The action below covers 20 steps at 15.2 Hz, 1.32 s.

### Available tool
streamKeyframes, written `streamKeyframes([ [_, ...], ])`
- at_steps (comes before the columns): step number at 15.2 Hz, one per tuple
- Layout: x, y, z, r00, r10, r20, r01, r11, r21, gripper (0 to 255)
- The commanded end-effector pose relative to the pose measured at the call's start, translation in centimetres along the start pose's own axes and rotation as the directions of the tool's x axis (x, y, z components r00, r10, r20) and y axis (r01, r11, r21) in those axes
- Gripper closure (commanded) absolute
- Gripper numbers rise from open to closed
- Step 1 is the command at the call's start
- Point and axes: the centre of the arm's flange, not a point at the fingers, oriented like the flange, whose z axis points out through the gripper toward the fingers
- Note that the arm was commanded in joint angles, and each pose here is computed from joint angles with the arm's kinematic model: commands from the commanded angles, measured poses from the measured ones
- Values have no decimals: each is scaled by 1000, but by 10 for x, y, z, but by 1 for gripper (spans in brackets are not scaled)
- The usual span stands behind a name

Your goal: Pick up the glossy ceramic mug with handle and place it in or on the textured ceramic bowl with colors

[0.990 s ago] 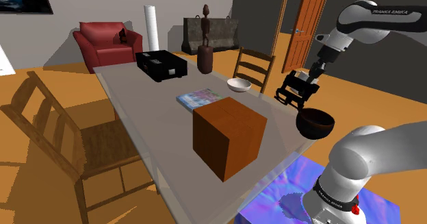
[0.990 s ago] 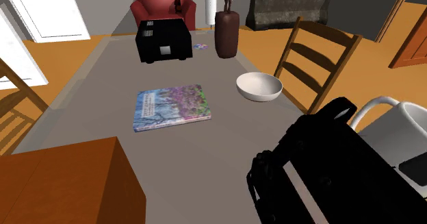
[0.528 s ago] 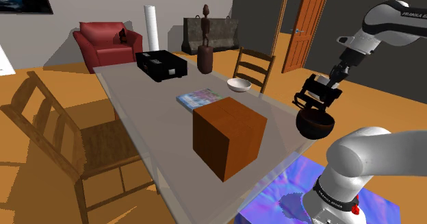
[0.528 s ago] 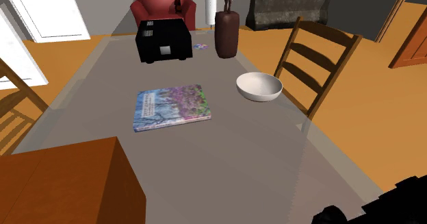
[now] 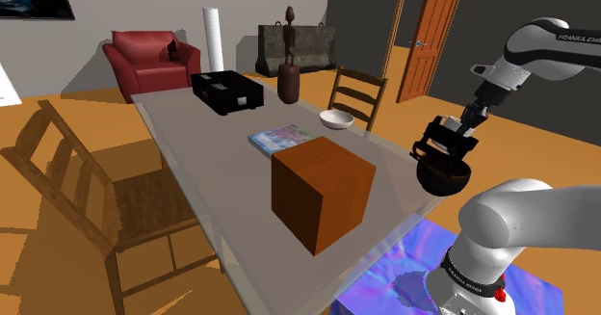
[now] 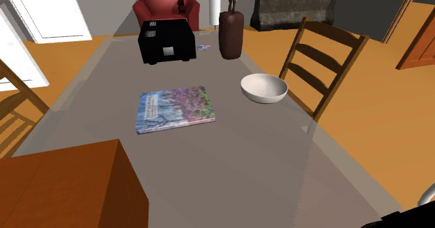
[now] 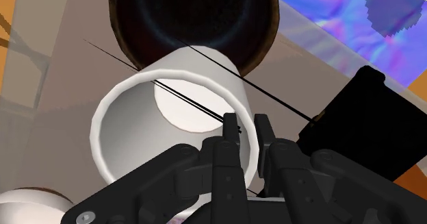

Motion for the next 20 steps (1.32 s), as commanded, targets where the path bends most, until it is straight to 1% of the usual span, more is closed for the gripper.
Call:
streamKeyframes([
  [1, -3, 2, 10, 1000, 0, -1, 0, 1000, -1, 255],
  [8, -14, 5, 45, 1000, 0, -1, 0, 1000, -1, 255],
  [9, -17, 6, 55, 1000, 0, -1, 0, 1000, -1, 255],
  [17, -17, 6, 55, 1000, 0, -1, 0, 1000, -1, 255],
  [18, -17, 6, 55, 1000, 0, -1, 0, 1000, -1, 0],
  [20, -17, 6, 55, 1000, 0, -1, 0, 1000, -1, 0],
])
